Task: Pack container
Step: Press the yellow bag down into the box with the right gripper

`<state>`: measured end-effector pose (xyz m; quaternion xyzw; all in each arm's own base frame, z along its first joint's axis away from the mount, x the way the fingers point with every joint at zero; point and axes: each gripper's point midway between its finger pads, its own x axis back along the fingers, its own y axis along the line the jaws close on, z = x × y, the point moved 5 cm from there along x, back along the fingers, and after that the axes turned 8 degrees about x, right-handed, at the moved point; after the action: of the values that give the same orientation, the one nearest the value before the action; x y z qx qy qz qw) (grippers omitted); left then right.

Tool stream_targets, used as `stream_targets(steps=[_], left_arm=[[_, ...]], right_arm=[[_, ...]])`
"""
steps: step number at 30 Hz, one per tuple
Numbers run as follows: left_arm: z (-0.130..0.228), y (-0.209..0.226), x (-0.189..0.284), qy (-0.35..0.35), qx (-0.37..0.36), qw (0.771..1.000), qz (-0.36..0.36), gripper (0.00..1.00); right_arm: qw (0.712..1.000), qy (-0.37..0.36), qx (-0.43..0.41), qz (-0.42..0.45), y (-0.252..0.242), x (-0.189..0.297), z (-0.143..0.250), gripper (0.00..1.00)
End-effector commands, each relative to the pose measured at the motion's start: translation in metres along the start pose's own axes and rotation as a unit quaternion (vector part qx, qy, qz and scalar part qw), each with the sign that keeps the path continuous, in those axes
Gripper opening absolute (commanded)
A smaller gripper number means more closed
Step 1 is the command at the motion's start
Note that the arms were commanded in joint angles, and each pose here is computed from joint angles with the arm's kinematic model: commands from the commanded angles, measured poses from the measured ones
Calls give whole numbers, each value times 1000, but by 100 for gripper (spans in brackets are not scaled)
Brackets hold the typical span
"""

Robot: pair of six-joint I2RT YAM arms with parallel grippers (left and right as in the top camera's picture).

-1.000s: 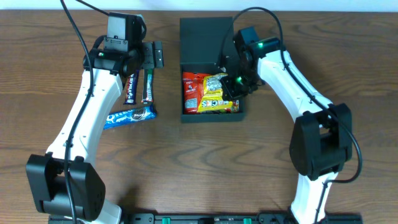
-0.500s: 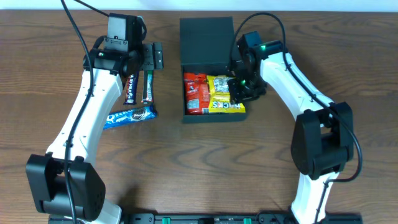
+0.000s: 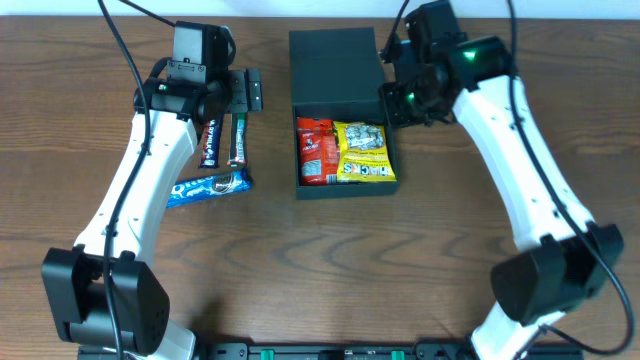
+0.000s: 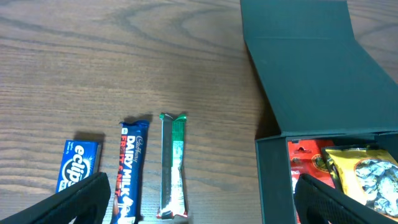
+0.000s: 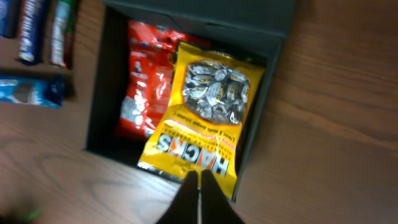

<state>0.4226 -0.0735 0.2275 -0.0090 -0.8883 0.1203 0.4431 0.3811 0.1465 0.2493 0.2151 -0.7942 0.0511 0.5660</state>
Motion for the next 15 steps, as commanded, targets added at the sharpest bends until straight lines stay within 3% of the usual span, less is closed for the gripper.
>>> stream_targets(steps=[1,8,15], left_arm=[[-9,-2,11,-16,1,1000,6,95],[-8,-2,11,-15,1,1000,6,95],[-6,-1,11,-9,2,1000,4,95]], right_arm=[[999,37,11,-5,8,-22,12,2],[991,134,20,-16,17,-90,60,1],[986,166,14,-16,10,-128,91,1]])
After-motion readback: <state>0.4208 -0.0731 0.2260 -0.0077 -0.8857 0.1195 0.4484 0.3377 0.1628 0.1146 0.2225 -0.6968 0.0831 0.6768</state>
